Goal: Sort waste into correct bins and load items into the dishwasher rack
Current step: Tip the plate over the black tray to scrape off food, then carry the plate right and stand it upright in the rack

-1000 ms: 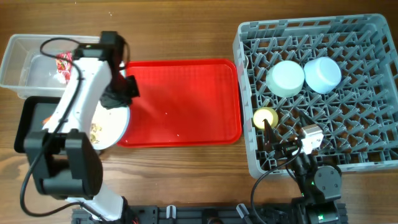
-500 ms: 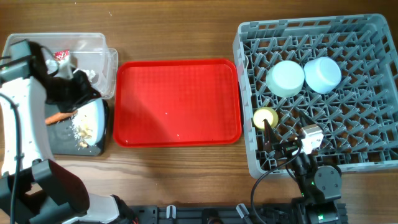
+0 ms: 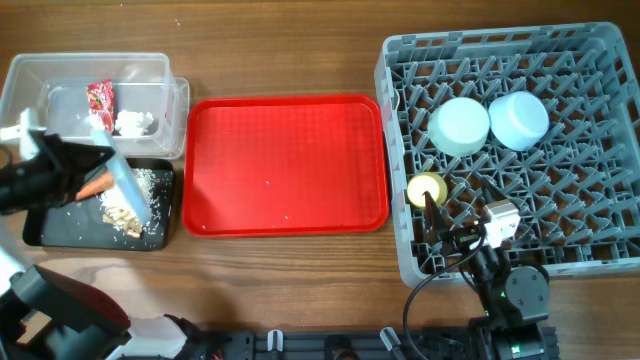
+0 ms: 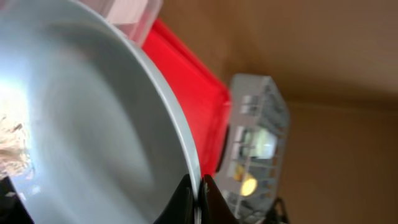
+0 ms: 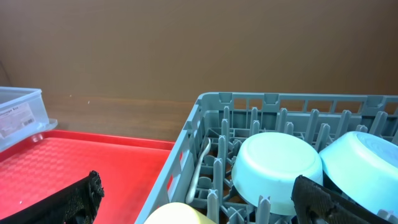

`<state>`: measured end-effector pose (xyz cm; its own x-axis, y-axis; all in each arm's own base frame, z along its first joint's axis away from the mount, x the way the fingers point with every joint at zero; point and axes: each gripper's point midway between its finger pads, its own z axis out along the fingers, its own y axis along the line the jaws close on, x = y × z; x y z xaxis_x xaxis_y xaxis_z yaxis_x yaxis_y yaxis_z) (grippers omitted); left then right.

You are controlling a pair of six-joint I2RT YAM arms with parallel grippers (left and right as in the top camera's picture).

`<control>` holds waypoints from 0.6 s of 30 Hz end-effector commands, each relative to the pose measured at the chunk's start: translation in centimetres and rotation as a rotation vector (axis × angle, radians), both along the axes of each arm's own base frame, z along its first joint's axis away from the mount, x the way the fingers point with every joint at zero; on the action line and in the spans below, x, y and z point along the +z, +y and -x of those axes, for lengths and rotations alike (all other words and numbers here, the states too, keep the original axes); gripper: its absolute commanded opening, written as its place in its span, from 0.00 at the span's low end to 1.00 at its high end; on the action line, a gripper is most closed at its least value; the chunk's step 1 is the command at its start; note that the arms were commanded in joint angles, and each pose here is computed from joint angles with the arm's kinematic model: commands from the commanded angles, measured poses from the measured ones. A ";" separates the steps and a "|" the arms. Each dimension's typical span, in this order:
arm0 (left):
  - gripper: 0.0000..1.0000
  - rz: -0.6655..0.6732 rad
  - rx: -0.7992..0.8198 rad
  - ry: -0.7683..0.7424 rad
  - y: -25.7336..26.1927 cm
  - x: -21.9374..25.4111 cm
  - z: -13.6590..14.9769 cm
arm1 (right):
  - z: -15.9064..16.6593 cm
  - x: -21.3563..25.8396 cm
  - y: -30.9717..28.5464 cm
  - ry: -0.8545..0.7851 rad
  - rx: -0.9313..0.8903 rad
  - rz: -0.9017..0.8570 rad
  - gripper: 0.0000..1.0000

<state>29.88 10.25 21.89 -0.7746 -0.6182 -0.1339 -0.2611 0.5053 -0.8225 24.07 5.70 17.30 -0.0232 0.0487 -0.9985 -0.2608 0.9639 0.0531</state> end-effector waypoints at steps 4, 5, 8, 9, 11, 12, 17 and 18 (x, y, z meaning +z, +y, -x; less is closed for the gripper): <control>0.04 0.054 0.076 -0.303 2.3 5.1 1.5 | 0.1 0.3 0.1 -0.009 0.009 -0.016 1.00; 0.04 0.055 0.082 -0.305 2.5 5.2 1.6 | 0.1 0.3 0.1 -0.008 0.009 -0.016 1.00; 0.04 0.063 0.087 -0.298 2.5 5.2 1.8 | 0.1 0.3 0.1 -0.008 0.009 -0.017 1.00; 0.04 0.064 0.083 -0.297 2.3 5.2 1.7 | 0.1 0.3 0.1 -0.008 0.009 -0.016 1.00; 0.04 0.066 0.067 -0.296 1.9 5.2 1.6 | 0.1 0.3 0.1 -0.008 0.009 -0.016 0.99; 0.04 0.065 0.058 -0.293 1.6 5.1 1.5 | 0.1 0.3 0.1 -0.008 0.009 -0.017 1.00; 0.04 0.092 -0.018 -0.294 -1.0 5.6 0.8 | 0.1 0.3 0.1 -0.008 0.009 -0.016 1.00; 0.04 0.088 -0.059 -0.299 -2.2 5.8 0.5 | 0.1 0.3 0.1 -0.008 0.009 -0.017 1.00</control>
<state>28.50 11.38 25.65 -0.7040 -0.6722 -0.2291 -0.0927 0.4068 -0.9088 24.07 5.70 17.30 -0.0233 0.0491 -0.9985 -0.2608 0.9639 0.0534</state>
